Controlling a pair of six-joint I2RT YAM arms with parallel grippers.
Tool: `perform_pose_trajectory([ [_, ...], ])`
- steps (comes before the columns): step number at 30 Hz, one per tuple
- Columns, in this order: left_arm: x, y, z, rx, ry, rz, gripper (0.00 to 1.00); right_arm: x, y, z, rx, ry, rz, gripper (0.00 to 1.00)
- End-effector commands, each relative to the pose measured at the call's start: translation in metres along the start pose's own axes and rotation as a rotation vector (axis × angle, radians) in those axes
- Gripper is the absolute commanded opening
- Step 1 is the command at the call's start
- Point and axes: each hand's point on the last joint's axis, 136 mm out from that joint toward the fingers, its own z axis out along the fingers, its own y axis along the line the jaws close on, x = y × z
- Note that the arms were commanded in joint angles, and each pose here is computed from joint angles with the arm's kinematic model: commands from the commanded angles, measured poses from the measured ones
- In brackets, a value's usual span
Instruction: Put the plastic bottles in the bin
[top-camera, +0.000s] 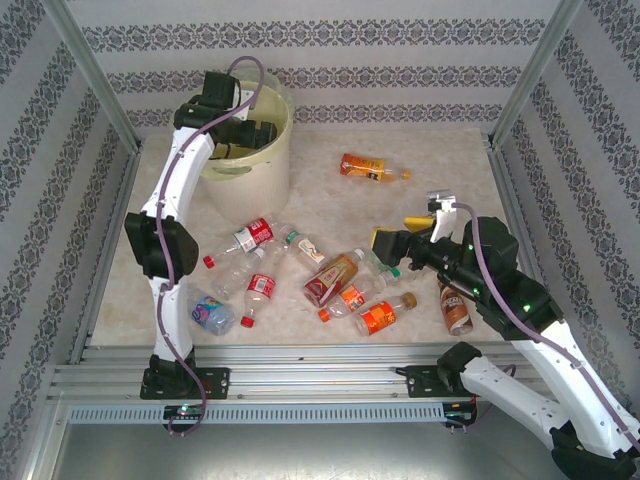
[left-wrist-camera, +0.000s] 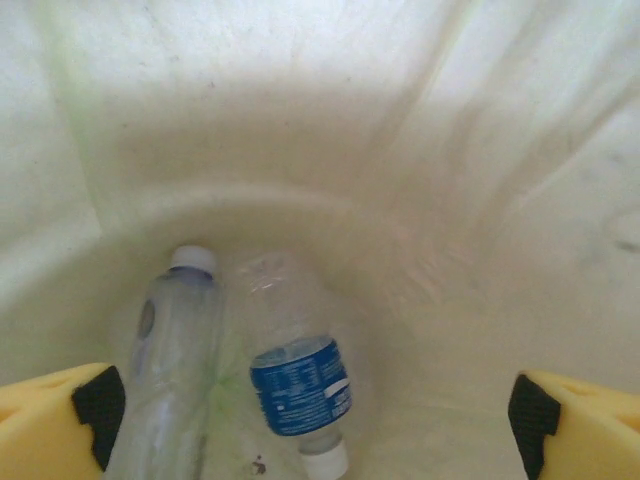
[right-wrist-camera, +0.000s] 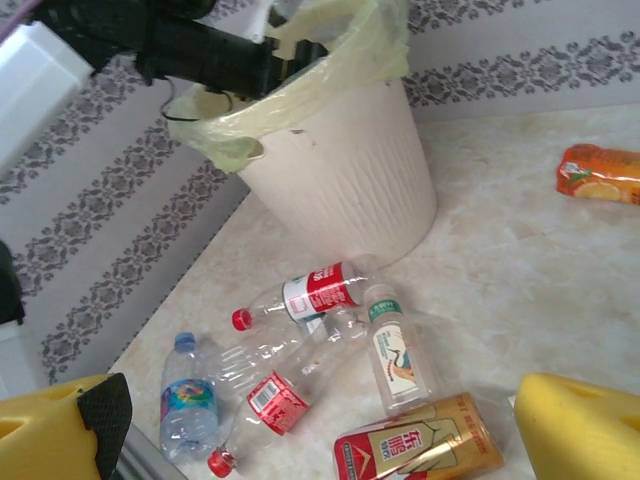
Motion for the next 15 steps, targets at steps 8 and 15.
perform_pose_trajectory([
  [8,-0.04,-0.007,-0.103,-0.017,-0.191,0.01,1.0,0.031,-0.054,0.005,0.266,0.088,0.097,0.98],
  [15,-0.03,-0.045,-0.148,0.152,-0.239,0.045,1.0,0.06,-0.106,-0.006,0.514,0.189,0.179,0.97],
])
